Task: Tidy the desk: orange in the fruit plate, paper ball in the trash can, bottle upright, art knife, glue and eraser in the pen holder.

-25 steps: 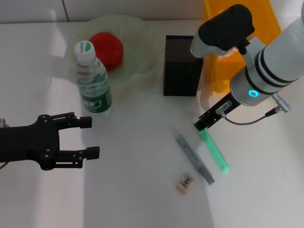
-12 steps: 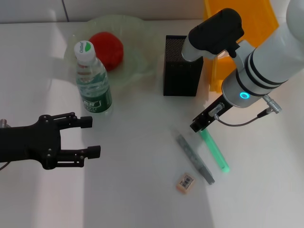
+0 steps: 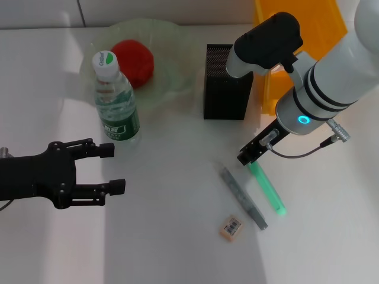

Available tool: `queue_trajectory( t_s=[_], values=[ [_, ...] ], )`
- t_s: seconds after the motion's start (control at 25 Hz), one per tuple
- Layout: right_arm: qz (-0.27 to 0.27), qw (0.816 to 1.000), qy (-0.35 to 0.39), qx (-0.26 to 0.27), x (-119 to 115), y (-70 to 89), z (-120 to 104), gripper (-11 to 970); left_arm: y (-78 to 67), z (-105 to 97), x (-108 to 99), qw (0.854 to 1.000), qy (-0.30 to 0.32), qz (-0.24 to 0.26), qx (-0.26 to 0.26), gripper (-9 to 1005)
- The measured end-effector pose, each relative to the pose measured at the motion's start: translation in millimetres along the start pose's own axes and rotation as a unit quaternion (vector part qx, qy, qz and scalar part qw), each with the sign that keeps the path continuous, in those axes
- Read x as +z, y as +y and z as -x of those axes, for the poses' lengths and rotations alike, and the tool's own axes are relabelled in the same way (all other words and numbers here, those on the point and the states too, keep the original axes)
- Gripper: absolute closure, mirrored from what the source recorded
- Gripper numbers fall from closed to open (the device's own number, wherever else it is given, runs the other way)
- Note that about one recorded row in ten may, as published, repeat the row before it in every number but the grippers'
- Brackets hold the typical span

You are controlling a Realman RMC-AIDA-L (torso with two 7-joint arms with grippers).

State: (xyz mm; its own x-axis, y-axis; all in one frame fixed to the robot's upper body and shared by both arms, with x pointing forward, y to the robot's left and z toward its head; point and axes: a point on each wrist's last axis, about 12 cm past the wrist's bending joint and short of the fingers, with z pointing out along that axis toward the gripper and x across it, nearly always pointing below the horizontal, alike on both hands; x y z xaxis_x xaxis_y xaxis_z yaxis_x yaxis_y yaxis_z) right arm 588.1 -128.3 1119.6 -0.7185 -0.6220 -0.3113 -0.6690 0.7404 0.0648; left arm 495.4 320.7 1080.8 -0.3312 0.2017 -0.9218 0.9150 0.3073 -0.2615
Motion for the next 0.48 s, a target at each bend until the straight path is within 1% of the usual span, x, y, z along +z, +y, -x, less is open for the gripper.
queue_trajectory(
  t_s=[0.16, 0.36, 0.48],
  values=[
    [0.001, 1.000, 0.003, 0.001, 1.1, -0.2, -0.9, 628, 0.2, 0.1, 0.2, 1.000, 0.001, 0.000, 0.000, 149],
    [0.002, 1.000, 0.003, 0.000, 1.6, -0.3, -1.5, 688, 0.7, 0.8, 0.0, 1.000, 0.000, 0.001, 0.000, 149],
    [0.003, 1.000, 0.002, -0.002, 1.7, -0.6, -2.4, 741, 0.9, 1.2, 0.2, 1.000, -0.001, 0.002, 0.001, 149]
  ],
)
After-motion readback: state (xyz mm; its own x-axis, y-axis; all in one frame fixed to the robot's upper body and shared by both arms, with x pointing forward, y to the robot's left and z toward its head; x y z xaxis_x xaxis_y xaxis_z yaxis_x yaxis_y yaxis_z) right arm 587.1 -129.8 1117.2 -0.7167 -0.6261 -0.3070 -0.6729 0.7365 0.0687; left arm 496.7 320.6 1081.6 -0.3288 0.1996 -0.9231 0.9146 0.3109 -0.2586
